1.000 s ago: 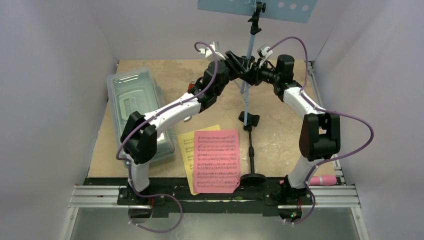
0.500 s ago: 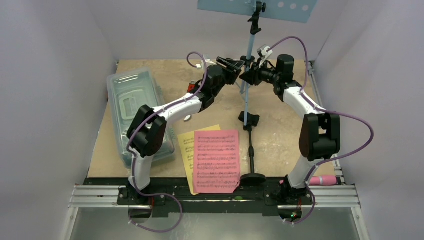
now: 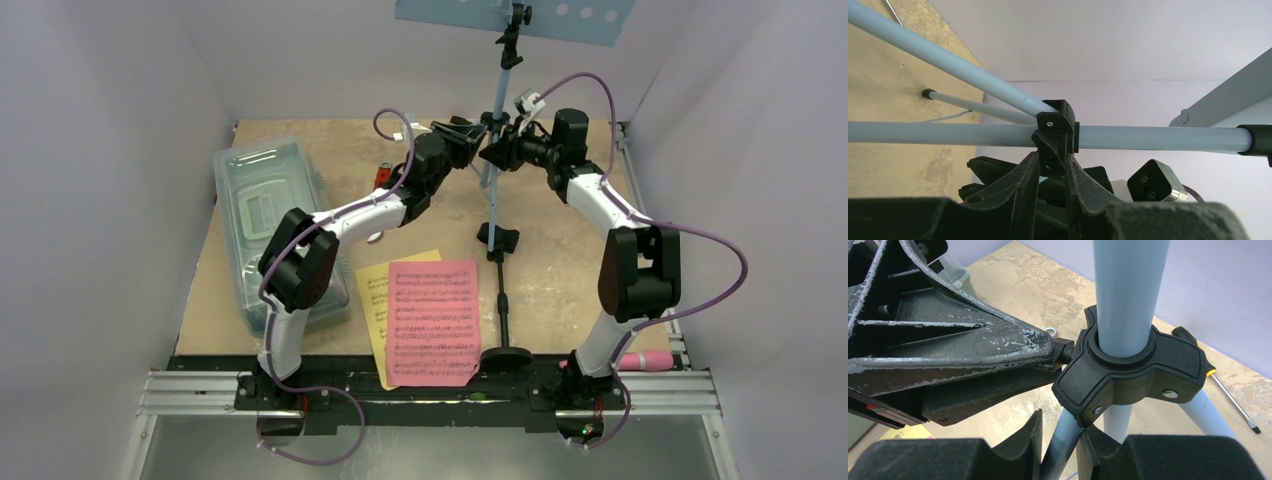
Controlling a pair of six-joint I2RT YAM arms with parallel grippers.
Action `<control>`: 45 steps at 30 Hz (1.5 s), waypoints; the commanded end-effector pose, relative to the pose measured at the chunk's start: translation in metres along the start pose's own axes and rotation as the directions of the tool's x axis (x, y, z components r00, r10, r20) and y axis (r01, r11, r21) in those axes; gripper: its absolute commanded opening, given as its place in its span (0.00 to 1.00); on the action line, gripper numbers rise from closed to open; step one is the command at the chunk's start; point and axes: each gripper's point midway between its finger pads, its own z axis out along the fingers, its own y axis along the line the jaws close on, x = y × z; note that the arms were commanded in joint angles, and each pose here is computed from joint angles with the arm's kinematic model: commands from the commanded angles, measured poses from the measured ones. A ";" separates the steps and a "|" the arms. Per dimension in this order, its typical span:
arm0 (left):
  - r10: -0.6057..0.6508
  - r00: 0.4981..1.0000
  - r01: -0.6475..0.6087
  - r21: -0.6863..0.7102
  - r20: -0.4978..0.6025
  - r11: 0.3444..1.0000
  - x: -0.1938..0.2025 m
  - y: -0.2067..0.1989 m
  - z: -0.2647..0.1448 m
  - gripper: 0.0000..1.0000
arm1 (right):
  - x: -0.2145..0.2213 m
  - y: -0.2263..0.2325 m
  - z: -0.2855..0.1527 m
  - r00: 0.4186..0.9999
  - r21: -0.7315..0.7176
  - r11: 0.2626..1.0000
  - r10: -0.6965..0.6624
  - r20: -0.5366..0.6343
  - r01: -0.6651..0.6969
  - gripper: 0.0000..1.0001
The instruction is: Set up the instrument practice props
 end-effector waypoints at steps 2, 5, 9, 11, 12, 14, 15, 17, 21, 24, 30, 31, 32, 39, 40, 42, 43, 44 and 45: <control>-0.038 0.999 0.037 0.085 0.002 0.996 -0.004 -0.017 0.004 0.22 | 0.046 -0.021 0.008 0.984 0.041 0.989 -0.133 -0.118 0.139 0.00; -0.027 1.000 0.026 0.096 0.000 0.995 -0.004 -0.016 0.004 0.20 | 0.046 -0.021 0.008 0.984 0.042 0.990 -0.132 -0.119 0.138 0.00; 0.032 0.999 -0.036 0.121 0.030 0.992 -0.008 -0.019 0.004 0.16 | 0.047 -0.021 0.008 0.984 0.042 0.990 -0.131 -0.121 0.136 0.00; 0.100 0.994 -0.106 0.149 0.047 0.983 -0.009 -0.024 0.003 0.10 | 0.047 -0.021 0.008 0.984 0.042 0.990 -0.130 -0.121 0.135 0.00; 0.140 0.988 -0.147 0.152 0.059 0.977 -0.010 -0.024 0.002 0.08 | 0.048 -0.021 0.009 0.984 0.043 0.990 -0.130 -0.122 0.136 0.00; 0.234 0.968 -0.245 0.153 0.089 0.957 -0.010 -0.027 -0.002 0.04 | 0.047 -0.021 0.009 0.984 0.042 0.990 -0.131 -0.122 0.137 0.00; 0.290 0.950 -0.305 0.153 0.112 0.940 -0.011 -0.028 -0.005 0.02 | 0.048 -0.021 0.009 0.984 0.041 0.990 -0.130 -0.123 0.136 0.00; 0.423 0.894 -0.441 0.131 0.148 0.888 -0.011 -0.027 -0.009 0.00 | 0.048 -0.021 0.009 0.984 0.041 0.990 -0.129 -0.124 0.135 0.00; 0.719 0.670 -0.737 0.052 0.186 0.674 -0.007 -0.018 -0.017 0.00 | 0.049 -0.021 0.009 0.984 0.039 0.990 -0.129 -0.124 0.135 0.00; 0.940 0.305 -0.949 -0.030 0.152 0.313 0.004 -0.006 -0.018 0.00 | 0.049 -0.021 0.009 0.984 0.039 0.990 -0.129 -0.125 0.135 0.00; 0.936 -0.353 -0.930 -0.116 0.020 -0.348 0.013 0.009 -0.025 0.00 | 0.049 -0.022 0.008 0.983 0.045 0.989 -0.132 -0.126 0.139 0.00; 0.899 -0.438 -0.890 -0.130 -0.016 -0.437 0.012 0.013 -0.026 0.00 | 0.049 -0.022 0.008 0.983 0.044 0.989 -0.132 -0.127 0.139 0.00; 0.855 -0.516 -0.843 -0.144 -0.055 -0.518 0.010 0.017 -0.027 0.00 | 0.049 -0.022 0.009 0.983 0.044 0.989 -0.133 -0.126 0.139 0.00; 0.887 -0.458 -0.881 -0.102 -0.061 -0.462 0.017 0.008 -0.038 0.00 | 0.049 -0.021 0.009 0.983 0.044 0.989 -0.136 -0.125 0.142 0.00; 0.922 -0.385 -0.919 -0.075 -0.047 -0.388 0.023 0.003 -0.040 0.03 | 0.049 -0.022 0.009 0.983 0.045 0.989 -0.136 -0.126 0.143 0.00; 0.968 -0.250 -0.968 -0.010 -0.033 -0.251 0.035 -0.004 -0.045 0.22 | 0.050 -0.021 0.010 0.983 0.043 0.989 -0.133 -0.130 0.140 0.00; 0.983 -0.183 -0.983 0.013 -0.034 -0.182 0.039 -0.006 -0.047 0.32 | 0.050 -0.021 0.010 0.982 0.042 0.989 -0.134 -0.130 0.140 0.00; 0.992 -0.119 -0.992 0.033 -0.036 -0.118 0.040 -0.010 -0.049 0.41 | 0.050 -0.021 0.010 0.983 0.040 0.989 -0.134 -0.129 0.140 0.00; 0.998 -0.043 -0.998 0.043 -0.044 -0.041 0.038 -0.012 -0.049 0.48 | 0.050 -0.021 0.010 0.983 0.041 0.989 -0.135 -0.129 0.141 0.00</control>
